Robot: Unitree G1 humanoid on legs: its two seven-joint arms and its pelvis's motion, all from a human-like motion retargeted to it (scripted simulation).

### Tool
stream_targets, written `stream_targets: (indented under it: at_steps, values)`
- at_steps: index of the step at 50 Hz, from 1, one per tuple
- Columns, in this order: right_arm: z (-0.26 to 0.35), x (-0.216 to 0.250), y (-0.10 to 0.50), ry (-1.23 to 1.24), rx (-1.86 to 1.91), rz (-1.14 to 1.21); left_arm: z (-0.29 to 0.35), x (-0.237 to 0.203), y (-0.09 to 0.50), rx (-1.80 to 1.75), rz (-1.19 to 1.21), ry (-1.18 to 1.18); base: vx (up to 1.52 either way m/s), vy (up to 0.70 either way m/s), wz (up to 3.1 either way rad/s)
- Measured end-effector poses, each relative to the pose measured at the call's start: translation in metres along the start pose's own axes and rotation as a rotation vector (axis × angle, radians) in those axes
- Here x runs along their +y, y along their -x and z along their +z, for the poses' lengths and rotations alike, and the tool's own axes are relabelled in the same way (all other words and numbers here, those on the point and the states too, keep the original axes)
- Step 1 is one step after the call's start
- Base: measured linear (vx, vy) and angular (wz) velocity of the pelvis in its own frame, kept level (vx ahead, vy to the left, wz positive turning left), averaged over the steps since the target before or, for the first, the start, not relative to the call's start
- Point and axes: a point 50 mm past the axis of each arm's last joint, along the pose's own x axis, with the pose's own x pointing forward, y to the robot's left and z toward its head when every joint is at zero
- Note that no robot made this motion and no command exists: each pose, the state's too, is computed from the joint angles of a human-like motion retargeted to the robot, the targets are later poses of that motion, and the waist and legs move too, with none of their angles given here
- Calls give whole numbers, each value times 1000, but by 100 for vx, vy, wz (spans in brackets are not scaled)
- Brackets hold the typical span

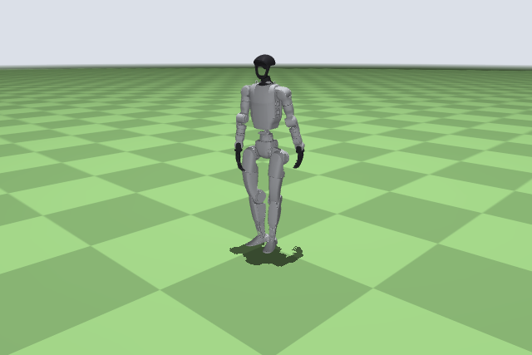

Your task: Upper body actions

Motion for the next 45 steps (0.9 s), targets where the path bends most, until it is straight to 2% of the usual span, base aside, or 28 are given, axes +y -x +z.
stream_targets:
  at_steps: [11, 15, 19, 27, 33, 39, 45]
  values:
    - [-25, -4, 2, -8, -8, -13, 16, -2, 4, 5, 62, -57, 8, 13, -15]
    - [-56, 2, 5, 23, 60, -33, 56, -12, 13, -63, 111, -138, -2, 13, 4]
    - [-95, 8, 12, 22, 189, -49, 124, -41, 34, -258, 122, -265, -13, 13, 24]
    - [-186, 36, 48, -99, 560, 47, 266, -110, 141, -818, 106, -374, -13, 9, 69]
    - [-234, 62, 78, -220, 759, 79, 317, -147, 230, -1204, 144, -406, 0, -2, 18]
    - [-229, 62, 74, -296, 727, 46, 327, -154, 260, -1310, 133, -462, -2, 0, -26]
    - [-193, 57, 50, -257, 569, 76, 310, -142, 215, -1183, 135, -466, 3, -2, -38]
